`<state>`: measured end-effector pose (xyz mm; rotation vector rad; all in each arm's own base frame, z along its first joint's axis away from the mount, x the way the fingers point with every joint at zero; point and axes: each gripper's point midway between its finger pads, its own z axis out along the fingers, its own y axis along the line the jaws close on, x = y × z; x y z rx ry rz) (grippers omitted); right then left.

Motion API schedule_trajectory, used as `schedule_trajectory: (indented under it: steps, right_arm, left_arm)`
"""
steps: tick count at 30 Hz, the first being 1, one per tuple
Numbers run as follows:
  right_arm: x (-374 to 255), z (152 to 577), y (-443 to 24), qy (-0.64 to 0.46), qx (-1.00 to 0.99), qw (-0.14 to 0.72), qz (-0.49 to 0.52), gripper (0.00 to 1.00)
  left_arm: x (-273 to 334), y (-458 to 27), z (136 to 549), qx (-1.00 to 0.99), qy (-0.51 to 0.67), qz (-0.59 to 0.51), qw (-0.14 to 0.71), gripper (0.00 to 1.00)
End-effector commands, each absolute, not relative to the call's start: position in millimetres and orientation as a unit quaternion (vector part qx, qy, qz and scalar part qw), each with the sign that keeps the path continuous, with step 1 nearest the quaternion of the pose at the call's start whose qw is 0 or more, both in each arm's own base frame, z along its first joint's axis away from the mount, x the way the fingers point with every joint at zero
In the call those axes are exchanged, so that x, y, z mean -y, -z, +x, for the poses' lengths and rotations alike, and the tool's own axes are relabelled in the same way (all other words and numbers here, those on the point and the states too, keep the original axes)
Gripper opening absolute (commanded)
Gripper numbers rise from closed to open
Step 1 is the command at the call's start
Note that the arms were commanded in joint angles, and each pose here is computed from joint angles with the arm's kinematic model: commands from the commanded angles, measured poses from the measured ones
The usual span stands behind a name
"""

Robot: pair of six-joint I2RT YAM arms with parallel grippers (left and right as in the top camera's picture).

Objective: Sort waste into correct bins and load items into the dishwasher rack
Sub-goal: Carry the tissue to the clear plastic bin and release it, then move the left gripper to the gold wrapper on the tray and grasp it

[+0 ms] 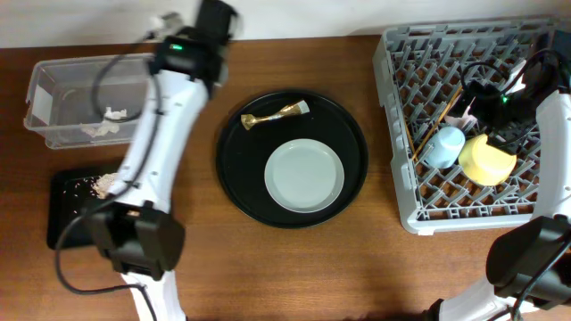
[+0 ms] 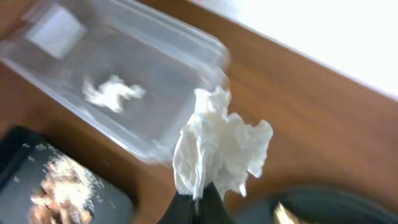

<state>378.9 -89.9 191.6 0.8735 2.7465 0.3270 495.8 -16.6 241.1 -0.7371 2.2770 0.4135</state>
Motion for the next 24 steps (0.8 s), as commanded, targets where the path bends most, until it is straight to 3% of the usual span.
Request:
schedule_trajectory:
  steps: [1, 5, 6, 8, 10, 11, 16, 24]
  right_arm:
    - [91, 379, -197, -0.109, -0.940, 0.129, 0.298, 0.98]
    - [91, 379, -197, -0.109, -0.940, 0.129, 0.298, 0.98]
    - [91, 379, -197, -0.109, -0.940, 0.129, 0.298, 0.98]
    - [91, 379, -197, -0.109, -0.940, 0.129, 0.298, 0.98]
    - [91, 379, -197, -0.109, -0.940, 0.129, 0.298, 0.98]
    - [91, 379, -197, -0.109, -0.940, 0.129, 0.298, 0.98]
    - [91, 379, -197, -0.109, -0.940, 0.129, 0.298, 0.98]
    - [91, 379, -197, -0.109, -0.940, 0.129, 0.298, 0.98]
  left_arm:
    - [-64, -248, 501, -0.842, -0.194, -0.353, 0.359, 0.01]
    - [-121, -237, 504, -0.831, -0.152, -0.410, 0.345, 0.07]
    - [-132, -235, 503, -0.829, -0.141, -0.420, 0.341, 0.18]
    - [-153, -230, 502, -0.826, -0.113, -0.440, 0.333, 0.79]
    - [-160, -226, 500, -0.826, -0.101, -0.447, 0.327, 0.95]
    - [-162, -225, 500, -0.828, -0.095, -0.448, 0.324, 0.99]
    - [-139, -216, 510, -0.877, -0.031, -0.371, 0.303, 0.99]
    - [-37, -195, 507, -0.952, 0.094, -0.176, 0.233, 0.98]
